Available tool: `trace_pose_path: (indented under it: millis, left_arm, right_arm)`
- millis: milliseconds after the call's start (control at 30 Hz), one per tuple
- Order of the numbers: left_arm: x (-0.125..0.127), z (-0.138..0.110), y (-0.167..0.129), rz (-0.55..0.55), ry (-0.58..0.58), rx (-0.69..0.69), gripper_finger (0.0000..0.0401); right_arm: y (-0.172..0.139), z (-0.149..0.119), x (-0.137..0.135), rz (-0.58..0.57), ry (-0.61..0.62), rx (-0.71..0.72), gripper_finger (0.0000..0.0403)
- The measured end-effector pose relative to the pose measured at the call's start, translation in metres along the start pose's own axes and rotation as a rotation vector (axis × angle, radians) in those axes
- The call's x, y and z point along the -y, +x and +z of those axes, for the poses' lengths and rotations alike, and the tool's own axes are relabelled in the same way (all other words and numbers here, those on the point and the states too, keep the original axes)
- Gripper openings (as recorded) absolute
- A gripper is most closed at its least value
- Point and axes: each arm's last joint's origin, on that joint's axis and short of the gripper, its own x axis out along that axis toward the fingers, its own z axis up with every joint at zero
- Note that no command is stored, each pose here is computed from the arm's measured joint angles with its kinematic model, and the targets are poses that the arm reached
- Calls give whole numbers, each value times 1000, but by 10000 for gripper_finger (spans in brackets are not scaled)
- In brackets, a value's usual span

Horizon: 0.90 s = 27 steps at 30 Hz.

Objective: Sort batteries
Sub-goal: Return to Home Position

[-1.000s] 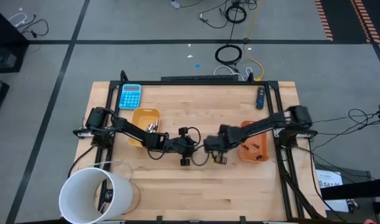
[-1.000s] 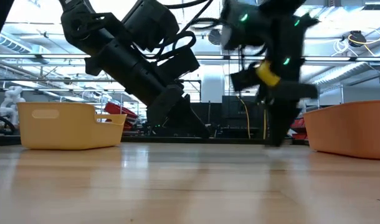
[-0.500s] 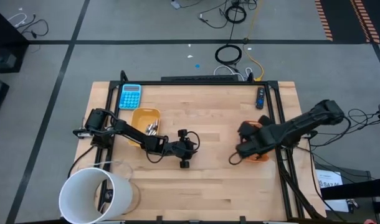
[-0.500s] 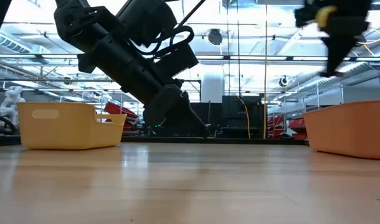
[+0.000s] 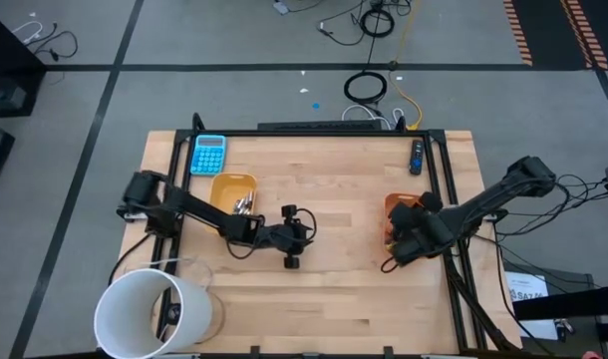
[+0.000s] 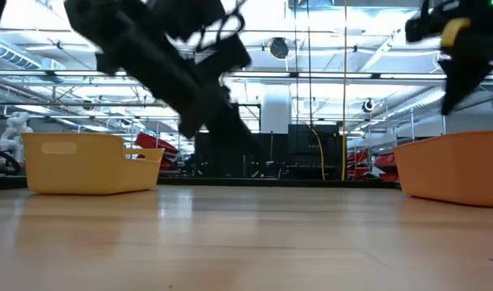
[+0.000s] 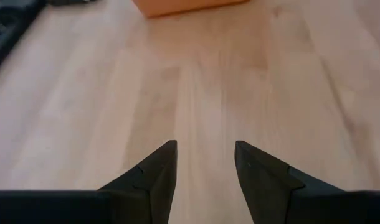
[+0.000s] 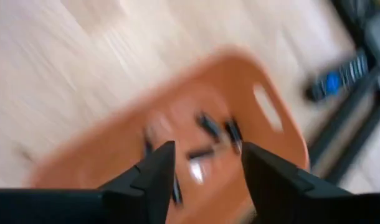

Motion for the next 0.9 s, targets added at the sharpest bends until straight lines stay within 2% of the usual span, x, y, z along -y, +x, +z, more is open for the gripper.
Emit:
trace_pose_path:
  millis: [167,267,400,500,600,733,800,900]
  left_arm:
    - [-10,22,-38,19,16,65,171]
    - [-17,35,-65,57,12,120,171]
    - [-26,41,-98,100,1,159,171]
    - [-33,35,-117,109,-5,208,171]
    - [-42,17,-130,83,-25,248,170]
    - [-53,-5,-144,11,-121,364,149]
    - [-58,-12,-151,18,-155,383,132]
    - [-62,-19,-155,57,-163,337,106]
  right_arm:
    - [-9,6,6,118,72,327,181]
    - [-14,9,12,200,81,498,167]
    - [-21,14,24,286,97,727,144]
    - [-20,17,37,346,130,867,126]
    - [-13,16,50,447,137,981,106]
    - [6,10,63,572,173,1126,78]
    - [17,6,68,591,191,1167,63]
    - [32,2,74,599,222,1203,44]
